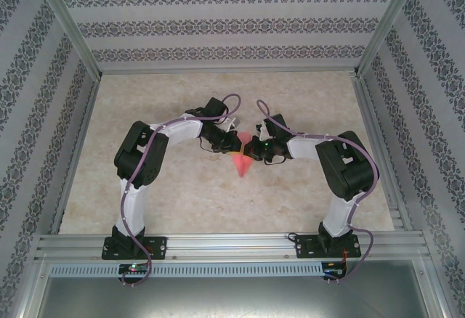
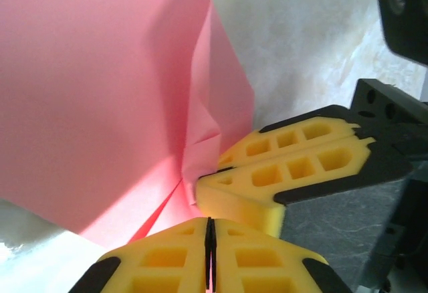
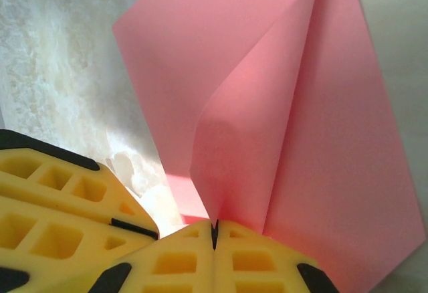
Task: Fold a paper plane with a square sheet of paper (pick it up from the middle)
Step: Fourth fold the wing at the center of the table.
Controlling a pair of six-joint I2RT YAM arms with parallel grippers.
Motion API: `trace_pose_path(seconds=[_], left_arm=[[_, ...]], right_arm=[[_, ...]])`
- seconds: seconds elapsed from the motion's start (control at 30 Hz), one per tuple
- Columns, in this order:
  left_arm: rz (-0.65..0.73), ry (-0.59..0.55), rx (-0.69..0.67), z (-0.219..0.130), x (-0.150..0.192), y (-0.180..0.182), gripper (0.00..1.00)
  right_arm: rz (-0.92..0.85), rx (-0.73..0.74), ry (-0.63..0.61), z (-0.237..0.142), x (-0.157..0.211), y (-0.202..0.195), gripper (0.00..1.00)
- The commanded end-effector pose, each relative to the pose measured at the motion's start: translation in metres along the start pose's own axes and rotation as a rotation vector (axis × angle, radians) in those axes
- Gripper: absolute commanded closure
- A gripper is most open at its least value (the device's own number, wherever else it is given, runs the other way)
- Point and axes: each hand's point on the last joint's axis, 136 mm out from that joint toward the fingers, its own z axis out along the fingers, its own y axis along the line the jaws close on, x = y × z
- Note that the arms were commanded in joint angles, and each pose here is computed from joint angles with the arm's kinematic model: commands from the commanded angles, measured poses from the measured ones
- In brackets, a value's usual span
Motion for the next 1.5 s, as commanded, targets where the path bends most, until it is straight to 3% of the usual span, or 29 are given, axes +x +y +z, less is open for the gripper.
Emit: trace_pose_path(seconds=[0.0, 0.87, 1.47], left_arm=[[0.013, 0.008, -0.045, -0.004, -0.002, 0.009, 0.88], [-0.013, 0.08, -0.076, 0.019, 0.019, 0.039, 1.0], [0.006, 0.1, -0.15, 0.027, 0.03, 0.059, 1.0]], right_arm=[[-0.002, 0.025, 0.013, -0.002, 0.005, -0.007, 0.99], [-0.049, -0.027, 0.008, 0.0, 0.004, 0.012, 0.96], [-0.067, -0.081, 0.019, 0.005, 0.01, 0.022, 0.94]])
